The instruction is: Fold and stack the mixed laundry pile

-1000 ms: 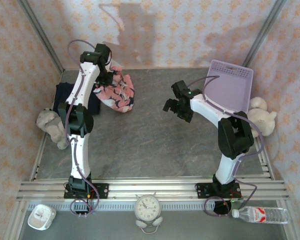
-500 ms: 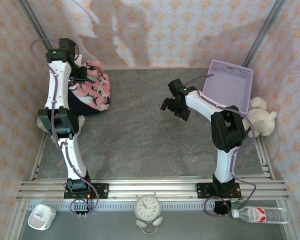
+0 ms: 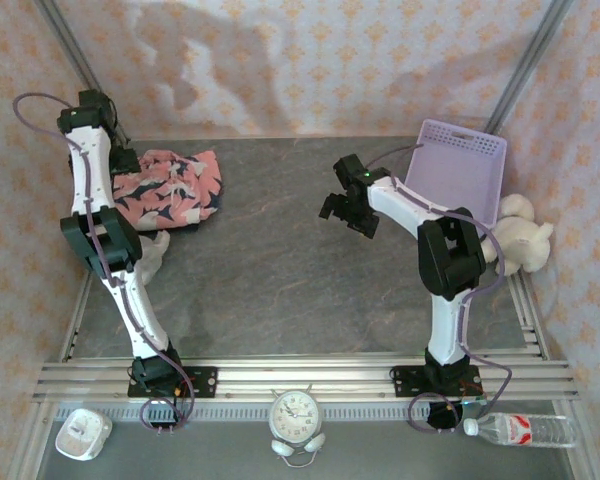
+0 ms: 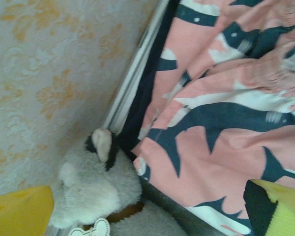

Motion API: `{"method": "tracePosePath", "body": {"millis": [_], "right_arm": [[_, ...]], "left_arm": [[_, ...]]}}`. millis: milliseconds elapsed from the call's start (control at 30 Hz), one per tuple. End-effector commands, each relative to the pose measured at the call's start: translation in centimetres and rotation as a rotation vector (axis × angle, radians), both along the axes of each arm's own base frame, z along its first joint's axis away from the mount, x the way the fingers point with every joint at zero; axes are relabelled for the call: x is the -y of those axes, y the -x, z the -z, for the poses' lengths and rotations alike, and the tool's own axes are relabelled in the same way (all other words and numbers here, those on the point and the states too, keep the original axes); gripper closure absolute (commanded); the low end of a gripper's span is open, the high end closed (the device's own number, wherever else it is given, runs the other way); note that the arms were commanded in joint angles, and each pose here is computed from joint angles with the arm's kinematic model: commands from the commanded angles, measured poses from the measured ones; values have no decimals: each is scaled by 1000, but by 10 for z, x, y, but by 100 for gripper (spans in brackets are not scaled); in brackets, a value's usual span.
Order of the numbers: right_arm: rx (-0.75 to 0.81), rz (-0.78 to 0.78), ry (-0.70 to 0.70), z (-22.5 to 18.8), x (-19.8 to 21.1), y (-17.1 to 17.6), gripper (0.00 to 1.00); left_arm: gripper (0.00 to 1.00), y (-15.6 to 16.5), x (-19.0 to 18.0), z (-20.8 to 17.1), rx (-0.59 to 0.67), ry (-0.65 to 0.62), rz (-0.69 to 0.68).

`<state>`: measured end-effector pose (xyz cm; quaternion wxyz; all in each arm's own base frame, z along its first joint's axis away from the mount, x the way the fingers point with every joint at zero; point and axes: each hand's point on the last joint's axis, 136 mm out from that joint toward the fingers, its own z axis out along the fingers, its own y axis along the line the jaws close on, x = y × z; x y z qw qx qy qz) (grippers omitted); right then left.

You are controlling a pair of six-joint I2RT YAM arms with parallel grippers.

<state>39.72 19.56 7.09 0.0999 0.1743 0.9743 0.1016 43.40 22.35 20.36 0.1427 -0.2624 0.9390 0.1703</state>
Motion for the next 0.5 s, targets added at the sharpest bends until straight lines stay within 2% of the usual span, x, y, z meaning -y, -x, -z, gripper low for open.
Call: {"method": "tracePosePath", "body": {"millis": [0,100,267,400,467], "right_arm": [[47,10,69,-18,24,-6,1],[91,13,103,-24,42,-8,1],[187,-43,269,-34,86,-9,1],[322,-155,458,-34,120,-13,0],[350,-175,471,-24,132,-13,0]], "left_arm": [[0,0,10,-32,84,-26,-18],[0,-3,25,-34,134,50,-2],[0,-2,74,-15,210,210,69],[0,13,120,14,247,230,165],[0,22,137,33,256,228,200]]}}
